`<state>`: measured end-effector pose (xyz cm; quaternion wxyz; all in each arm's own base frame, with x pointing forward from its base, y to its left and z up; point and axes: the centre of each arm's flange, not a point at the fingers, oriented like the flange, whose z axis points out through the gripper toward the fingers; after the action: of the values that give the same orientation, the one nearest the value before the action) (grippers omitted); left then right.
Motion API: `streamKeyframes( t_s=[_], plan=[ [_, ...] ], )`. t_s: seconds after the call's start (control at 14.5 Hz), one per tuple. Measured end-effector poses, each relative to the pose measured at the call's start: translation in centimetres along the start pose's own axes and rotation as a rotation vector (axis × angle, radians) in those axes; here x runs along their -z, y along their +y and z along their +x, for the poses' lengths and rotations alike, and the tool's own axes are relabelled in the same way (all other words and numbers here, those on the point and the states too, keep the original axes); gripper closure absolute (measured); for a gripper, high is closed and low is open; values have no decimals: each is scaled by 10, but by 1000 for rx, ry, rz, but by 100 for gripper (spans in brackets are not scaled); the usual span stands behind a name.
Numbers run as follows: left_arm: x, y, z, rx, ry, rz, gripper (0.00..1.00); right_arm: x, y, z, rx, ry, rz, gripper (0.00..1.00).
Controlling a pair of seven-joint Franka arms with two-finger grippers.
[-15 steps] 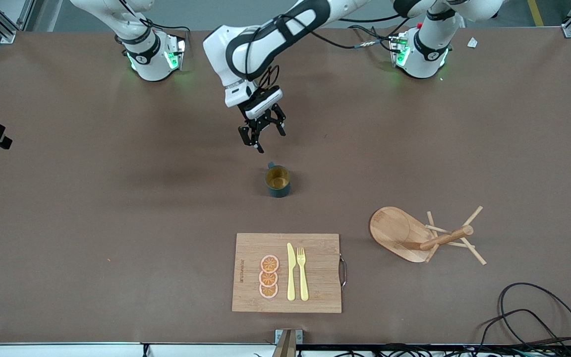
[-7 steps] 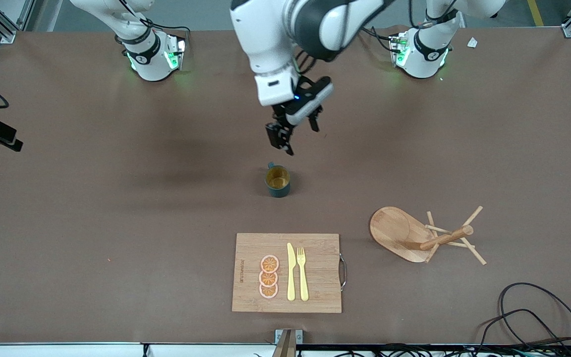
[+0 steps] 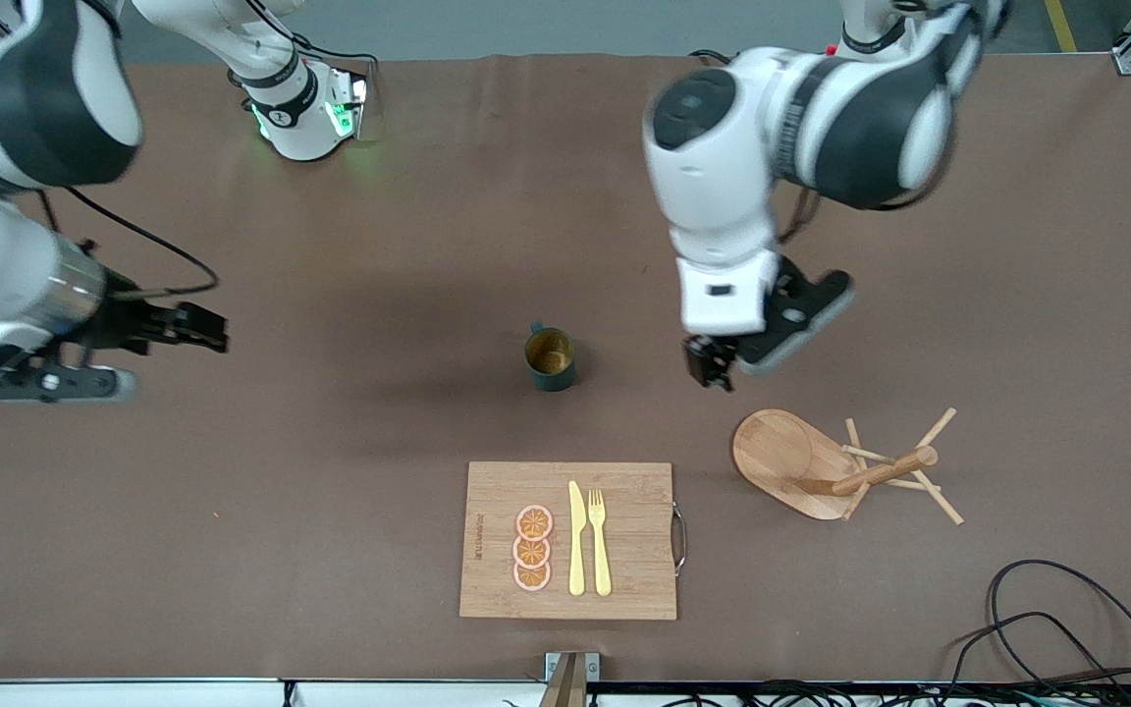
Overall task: Transfer cup from left to right arm and place
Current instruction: 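Raise the left gripper away while the right gripper reaches the mug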
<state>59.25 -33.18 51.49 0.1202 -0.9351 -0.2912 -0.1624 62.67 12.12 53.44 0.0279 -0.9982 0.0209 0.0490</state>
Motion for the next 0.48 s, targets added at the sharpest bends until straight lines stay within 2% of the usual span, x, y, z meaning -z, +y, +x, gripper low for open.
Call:
streamKeyframes(
  t_s=[0.21, 0.34, 0.48],
  plan=[
    [-9, -48, 68, -44, -75, -17, 0, -45, -95, -1, -113, 6, 25, 0],
    [-6, -80, 103, -70, -123, -53, 0, -85, -172, -15, -206, 11, 20, 0],
    [2, -114, 134, -106, -154, -99, 0, -128, -239, -31, -305, 39, 37, 0]
  ],
)
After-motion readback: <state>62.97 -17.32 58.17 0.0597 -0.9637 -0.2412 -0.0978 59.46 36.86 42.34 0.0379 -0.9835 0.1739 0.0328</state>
